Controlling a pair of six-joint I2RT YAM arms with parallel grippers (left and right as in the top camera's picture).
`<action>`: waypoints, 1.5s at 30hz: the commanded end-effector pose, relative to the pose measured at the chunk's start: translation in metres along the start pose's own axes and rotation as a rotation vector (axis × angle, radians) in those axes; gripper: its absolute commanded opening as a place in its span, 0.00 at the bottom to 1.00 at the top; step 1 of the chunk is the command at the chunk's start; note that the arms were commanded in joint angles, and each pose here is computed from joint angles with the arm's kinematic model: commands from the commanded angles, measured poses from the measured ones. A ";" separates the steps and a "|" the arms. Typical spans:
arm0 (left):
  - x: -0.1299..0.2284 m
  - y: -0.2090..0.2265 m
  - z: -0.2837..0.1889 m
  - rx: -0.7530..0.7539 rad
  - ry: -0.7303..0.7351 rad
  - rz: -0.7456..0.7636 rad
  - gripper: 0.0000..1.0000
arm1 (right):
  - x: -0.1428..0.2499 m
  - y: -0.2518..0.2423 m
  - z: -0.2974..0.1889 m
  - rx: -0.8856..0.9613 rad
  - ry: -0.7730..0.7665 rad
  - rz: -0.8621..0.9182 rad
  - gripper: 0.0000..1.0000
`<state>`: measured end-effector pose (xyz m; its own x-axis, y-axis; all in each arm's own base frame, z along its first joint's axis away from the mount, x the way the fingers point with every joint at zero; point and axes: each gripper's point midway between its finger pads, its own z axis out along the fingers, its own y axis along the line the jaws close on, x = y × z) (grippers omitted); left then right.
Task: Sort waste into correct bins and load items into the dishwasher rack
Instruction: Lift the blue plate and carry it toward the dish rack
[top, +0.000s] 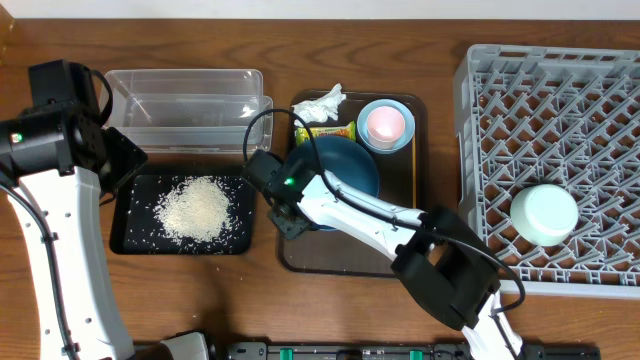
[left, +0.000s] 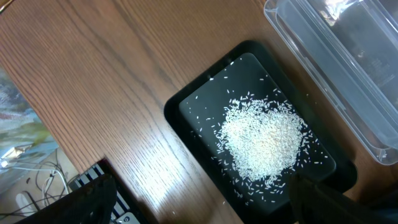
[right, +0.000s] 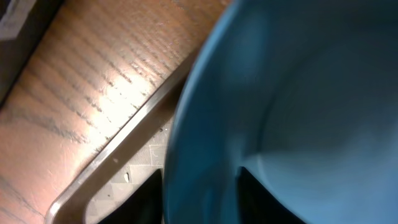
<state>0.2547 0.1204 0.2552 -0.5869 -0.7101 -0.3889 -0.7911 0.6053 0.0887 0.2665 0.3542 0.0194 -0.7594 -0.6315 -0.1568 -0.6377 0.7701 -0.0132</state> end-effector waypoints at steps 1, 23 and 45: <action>-0.001 0.005 -0.002 -0.013 -0.012 -0.007 0.90 | -0.007 0.002 -0.006 0.009 -0.023 0.023 0.22; -0.001 0.005 -0.002 -0.013 -0.012 -0.007 0.90 | -0.062 -0.055 -0.213 -0.218 -0.194 0.221 0.01; -0.001 0.005 -0.002 -0.013 -0.012 -0.006 0.90 | 0.118 -0.412 -0.334 -0.500 -0.819 0.667 0.01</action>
<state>0.2547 0.1203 0.2552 -0.5870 -0.7102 -0.3887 -0.7910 0.6054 0.0885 0.4005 -0.0622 0.3177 -0.8413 0.2792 -0.4628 -0.0652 0.7976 0.5997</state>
